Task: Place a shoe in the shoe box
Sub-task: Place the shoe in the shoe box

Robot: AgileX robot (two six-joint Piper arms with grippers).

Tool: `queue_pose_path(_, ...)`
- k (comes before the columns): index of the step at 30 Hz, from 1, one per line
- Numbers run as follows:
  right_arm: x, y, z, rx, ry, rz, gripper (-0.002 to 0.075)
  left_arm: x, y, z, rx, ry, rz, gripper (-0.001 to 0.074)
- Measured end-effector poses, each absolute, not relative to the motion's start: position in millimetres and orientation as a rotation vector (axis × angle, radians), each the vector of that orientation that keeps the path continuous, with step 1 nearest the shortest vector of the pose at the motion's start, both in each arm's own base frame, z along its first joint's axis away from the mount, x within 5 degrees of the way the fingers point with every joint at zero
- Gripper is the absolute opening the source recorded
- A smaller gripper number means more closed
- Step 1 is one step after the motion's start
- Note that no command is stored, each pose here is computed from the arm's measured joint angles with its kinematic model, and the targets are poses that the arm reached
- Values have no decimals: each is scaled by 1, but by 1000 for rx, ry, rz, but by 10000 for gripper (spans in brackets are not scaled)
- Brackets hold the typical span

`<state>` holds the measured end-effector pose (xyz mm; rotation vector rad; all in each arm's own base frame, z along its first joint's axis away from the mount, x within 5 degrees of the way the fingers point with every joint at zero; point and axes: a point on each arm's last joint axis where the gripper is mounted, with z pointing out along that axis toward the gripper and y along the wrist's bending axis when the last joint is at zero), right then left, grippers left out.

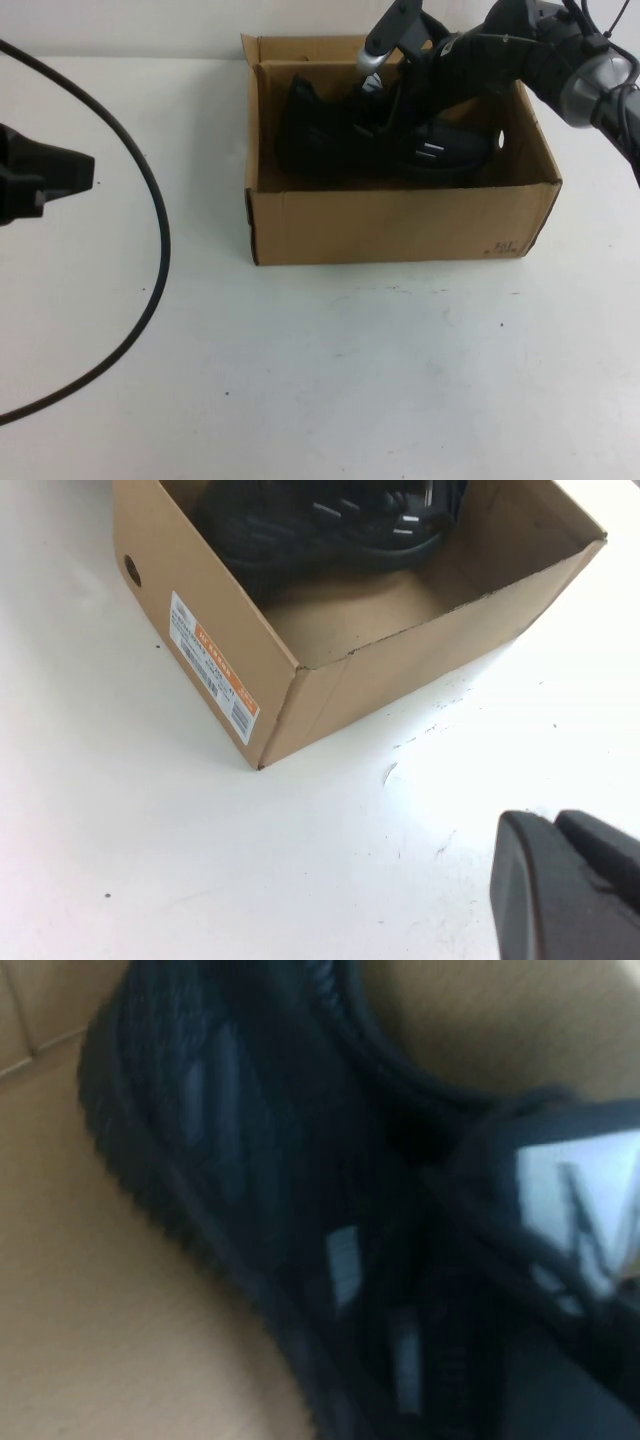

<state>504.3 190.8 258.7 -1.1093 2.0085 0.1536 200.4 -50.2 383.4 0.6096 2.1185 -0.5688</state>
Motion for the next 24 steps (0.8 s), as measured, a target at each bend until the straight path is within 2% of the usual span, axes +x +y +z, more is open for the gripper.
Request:
queue_pose_path(6,504,190,271,-1080,1969,137,268,200,-50,382,675,2109,-530,-1)
queue_pose_path(9,499,188,292,-1058,1937,132,293,200,-48,380,743,2104,-471,-1)
queue_pose_path(11,493,186,308,-1029,1924,139,272,199,-46,378,802,2102,-415,-1)
queue_pose_path(13,485,184,327,-1018,1905,140,212,199,-44,376,890,2098,-347,-1)
queue_pose_path(17,456,175,383,-1006,1838,138,39,190,-43,374,1070,2078,-211,-1)
queue_pose_path(21,416,158,443,-910,1804,182,-4,171,-46,381,1183,2041,-34,-1)
queue_pose_path(24,380,142,484,-835,1803,227,-12,154,-48,391,1160,1995,57,-1)
